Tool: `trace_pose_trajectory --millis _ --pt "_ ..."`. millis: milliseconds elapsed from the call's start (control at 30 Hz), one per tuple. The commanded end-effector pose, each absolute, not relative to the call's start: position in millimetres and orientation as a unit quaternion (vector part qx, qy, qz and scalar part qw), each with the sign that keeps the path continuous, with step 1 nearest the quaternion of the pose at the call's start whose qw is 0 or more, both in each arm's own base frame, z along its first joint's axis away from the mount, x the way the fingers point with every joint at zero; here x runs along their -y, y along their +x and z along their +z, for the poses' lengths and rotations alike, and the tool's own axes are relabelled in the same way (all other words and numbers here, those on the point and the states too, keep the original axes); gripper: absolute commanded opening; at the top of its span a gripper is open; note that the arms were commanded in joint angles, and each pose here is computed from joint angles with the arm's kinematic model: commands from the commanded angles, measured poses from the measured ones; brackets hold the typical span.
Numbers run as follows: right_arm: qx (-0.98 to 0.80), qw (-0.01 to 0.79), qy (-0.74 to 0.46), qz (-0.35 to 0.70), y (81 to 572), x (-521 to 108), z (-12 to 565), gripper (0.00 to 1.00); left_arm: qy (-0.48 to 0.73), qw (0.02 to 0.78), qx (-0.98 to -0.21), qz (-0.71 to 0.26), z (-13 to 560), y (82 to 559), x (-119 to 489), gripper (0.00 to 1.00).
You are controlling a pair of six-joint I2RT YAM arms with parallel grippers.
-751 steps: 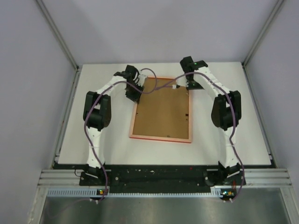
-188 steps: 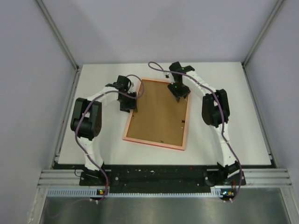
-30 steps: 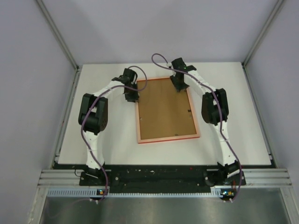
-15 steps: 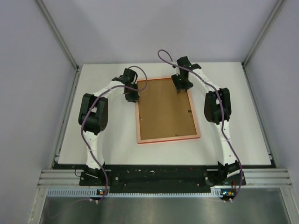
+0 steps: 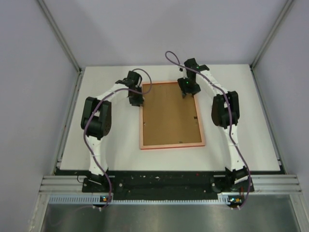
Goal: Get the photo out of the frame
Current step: Adjust the photo frame at the center of the board.
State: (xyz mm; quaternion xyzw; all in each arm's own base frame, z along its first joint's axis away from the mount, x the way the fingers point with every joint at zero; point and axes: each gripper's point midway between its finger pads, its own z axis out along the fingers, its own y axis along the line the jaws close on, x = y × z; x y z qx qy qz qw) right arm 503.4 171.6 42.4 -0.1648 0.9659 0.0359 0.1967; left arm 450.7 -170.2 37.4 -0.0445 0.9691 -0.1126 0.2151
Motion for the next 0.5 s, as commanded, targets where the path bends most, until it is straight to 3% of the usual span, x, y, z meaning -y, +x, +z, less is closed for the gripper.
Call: trace_pose_trajectory --millis 0,367,467 --pt "-0.974 0.147 -0.128 0.117 485 -186 40 0.61 -0.054 0.23 -0.962 -0.135 60 451 177 0.22" --pt "-0.97 0.136 -0.084 0.183 488 -176 45 0.61 -0.057 0.232 -0.961 -0.139 64 451 178 0.22" --pt "-0.972 0.152 -0.091 0.153 493 -168 49 0.61 -0.058 0.231 -0.961 -0.139 64 450 179 0.22"
